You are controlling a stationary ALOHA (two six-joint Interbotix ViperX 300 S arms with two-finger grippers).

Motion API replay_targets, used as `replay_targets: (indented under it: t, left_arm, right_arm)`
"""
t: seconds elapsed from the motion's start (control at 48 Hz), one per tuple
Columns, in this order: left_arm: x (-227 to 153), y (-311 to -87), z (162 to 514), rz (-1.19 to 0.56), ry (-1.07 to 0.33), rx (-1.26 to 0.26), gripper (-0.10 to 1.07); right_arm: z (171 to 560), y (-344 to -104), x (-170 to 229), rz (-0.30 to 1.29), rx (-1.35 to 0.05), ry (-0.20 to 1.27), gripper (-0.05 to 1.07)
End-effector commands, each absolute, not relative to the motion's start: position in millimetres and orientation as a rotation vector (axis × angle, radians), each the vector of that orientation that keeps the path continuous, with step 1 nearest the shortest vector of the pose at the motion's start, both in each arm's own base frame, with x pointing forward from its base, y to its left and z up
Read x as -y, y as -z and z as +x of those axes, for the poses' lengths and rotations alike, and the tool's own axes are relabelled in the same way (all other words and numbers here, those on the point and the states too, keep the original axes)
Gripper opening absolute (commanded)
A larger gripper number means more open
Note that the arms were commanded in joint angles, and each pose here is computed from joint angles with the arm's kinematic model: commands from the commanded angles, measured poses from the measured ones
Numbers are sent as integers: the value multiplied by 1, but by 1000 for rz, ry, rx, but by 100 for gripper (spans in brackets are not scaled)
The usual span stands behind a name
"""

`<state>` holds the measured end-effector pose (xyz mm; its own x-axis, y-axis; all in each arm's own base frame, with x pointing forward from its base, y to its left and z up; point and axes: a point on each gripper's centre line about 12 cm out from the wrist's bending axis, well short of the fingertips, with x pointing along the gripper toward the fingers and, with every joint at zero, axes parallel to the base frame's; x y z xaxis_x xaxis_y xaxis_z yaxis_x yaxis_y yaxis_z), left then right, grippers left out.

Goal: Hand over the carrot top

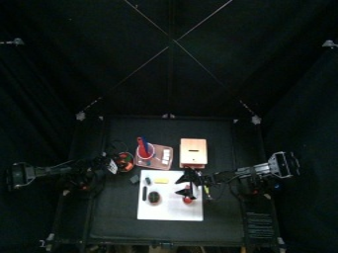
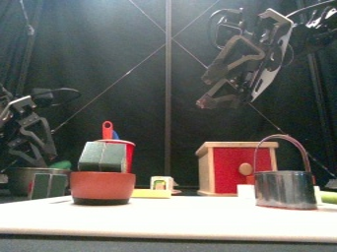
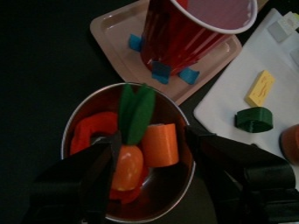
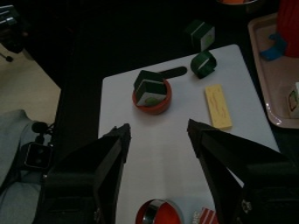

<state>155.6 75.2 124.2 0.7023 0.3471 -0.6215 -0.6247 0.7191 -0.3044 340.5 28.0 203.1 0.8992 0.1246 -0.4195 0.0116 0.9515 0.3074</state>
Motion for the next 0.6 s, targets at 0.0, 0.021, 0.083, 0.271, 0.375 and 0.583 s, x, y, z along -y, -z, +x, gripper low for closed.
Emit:
replay_targets:
  t: [0.0,0.021,0.083,0.271,0.375,0.583]
  left_arm:
    - [-78,-131,161,-517,-564,-537,93]
    - [-78,-133,161,-512,-561,-532,93]
    - [-79,-138,164,-492,-552,-509,93]
    - [-63,-174,186,-334,-386,-382,93]
    - [-44,-195,198,-230,-256,-295,93]
    - [-25,-211,206,-172,-140,-186,93]
  right_arm:
    - [347,-219,-27,315,-402,-64,89]
    - [347,-219,-27,315,-401,-65,89]
    - [347,-219,-27,315,-401,-65,89]
    - [345,-217,-27,313,-408,-63,88]
    - [345,-215,-26,315,-411,-61,89]
    - [344,-216,-26,313,-419,-55,89]
